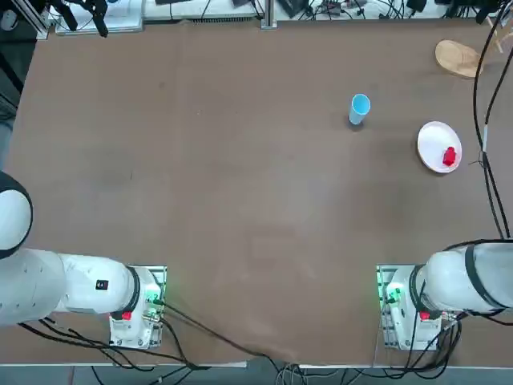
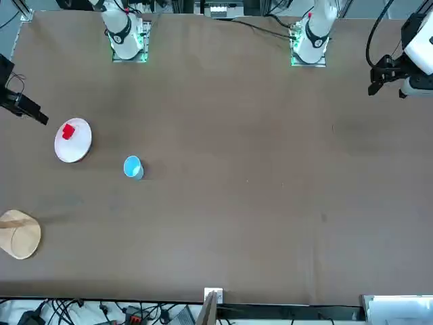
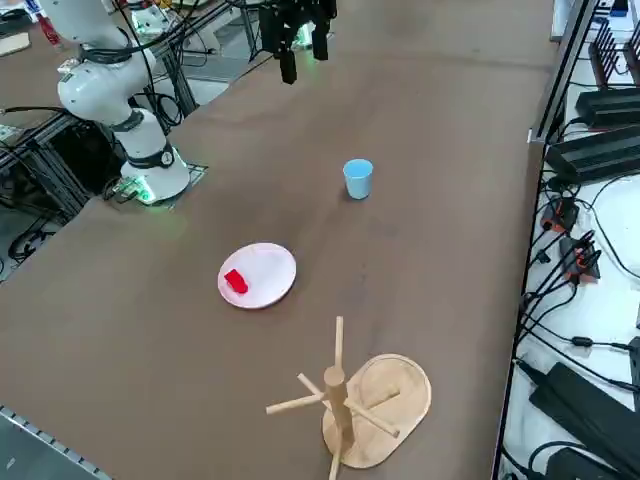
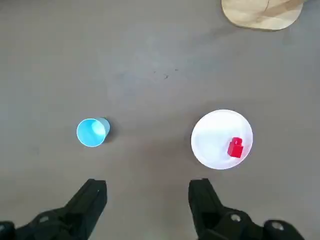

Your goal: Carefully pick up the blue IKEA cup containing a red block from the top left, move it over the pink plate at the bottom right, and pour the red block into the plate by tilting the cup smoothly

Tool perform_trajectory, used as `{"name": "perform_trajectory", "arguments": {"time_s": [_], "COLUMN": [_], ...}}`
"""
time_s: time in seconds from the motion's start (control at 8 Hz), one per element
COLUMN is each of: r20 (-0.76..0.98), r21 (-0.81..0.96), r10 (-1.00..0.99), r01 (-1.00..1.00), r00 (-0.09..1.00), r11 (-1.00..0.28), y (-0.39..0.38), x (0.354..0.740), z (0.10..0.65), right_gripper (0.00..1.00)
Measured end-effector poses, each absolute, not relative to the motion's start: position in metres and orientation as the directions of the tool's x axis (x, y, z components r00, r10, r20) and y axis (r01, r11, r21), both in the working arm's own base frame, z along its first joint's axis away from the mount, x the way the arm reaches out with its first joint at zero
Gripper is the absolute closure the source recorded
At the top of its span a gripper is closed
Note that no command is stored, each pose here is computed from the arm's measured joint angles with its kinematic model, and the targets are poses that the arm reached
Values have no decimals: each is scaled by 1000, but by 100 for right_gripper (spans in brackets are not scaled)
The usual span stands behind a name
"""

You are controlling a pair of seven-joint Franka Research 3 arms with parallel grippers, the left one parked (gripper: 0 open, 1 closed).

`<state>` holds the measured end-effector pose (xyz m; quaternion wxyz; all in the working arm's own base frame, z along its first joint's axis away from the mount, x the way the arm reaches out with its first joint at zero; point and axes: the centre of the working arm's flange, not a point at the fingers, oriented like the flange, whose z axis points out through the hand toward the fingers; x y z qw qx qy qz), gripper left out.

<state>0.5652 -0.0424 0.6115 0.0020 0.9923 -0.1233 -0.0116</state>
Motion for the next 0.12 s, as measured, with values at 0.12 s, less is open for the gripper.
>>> {"name": "perform_trajectory", "arguments": {"time_s": [0.12], "r20": [-19], "r21": [6], "r10": [-244], "r01": [-244], "r00": [970], "r11": [-970], "y": [-42], "x": [564], "z": [614], "right_gripper": [0]}}
